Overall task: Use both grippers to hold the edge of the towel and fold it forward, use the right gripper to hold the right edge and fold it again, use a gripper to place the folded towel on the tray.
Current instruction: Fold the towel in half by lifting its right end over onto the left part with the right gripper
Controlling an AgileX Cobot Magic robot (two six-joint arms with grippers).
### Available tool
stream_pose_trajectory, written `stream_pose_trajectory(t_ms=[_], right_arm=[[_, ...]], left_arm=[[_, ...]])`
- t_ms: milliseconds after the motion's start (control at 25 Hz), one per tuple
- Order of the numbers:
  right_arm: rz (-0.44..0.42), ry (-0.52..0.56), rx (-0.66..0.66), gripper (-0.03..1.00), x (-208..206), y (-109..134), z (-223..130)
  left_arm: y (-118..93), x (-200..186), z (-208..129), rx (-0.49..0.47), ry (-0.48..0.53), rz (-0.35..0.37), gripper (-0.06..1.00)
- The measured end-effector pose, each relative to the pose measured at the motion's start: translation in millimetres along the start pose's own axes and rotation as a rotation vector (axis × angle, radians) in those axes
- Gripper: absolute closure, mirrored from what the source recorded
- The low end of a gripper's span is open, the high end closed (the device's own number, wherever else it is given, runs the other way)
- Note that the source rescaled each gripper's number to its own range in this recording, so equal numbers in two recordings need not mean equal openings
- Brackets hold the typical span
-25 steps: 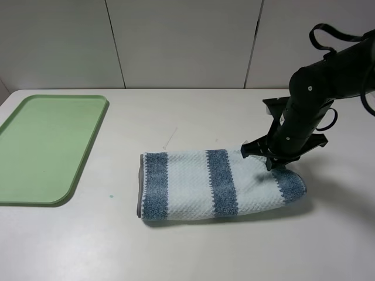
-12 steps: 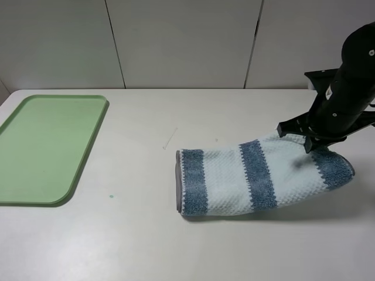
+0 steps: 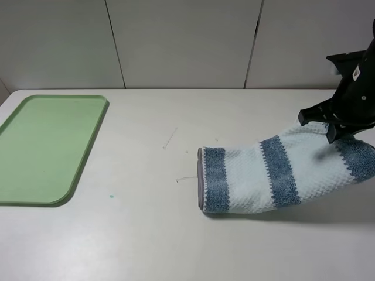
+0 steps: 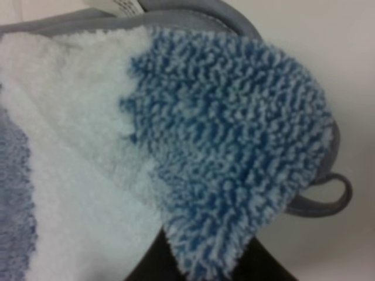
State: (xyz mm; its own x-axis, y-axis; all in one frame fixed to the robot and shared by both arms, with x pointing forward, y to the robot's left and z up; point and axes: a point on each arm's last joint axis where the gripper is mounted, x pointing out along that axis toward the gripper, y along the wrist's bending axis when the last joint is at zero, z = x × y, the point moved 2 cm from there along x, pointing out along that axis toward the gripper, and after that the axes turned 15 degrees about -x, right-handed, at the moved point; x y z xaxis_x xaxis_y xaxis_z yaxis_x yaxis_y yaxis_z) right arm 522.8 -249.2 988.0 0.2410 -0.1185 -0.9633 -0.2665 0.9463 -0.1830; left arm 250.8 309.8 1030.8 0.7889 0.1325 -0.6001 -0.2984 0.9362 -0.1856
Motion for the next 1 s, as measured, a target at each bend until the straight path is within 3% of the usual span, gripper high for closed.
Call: stream_pose_trajectory(t_ms=[400,1000], right_arm=[[0.065,0.024,-0.007,0.9,-9,13,4],[0.11,0.045,-0.138,0.9,22,92,14]], left_arm=[[0,0,0,0.0,0.0,0.0,-0.05],[0,0,0,0.0,0.0,0.0,-0.05]])
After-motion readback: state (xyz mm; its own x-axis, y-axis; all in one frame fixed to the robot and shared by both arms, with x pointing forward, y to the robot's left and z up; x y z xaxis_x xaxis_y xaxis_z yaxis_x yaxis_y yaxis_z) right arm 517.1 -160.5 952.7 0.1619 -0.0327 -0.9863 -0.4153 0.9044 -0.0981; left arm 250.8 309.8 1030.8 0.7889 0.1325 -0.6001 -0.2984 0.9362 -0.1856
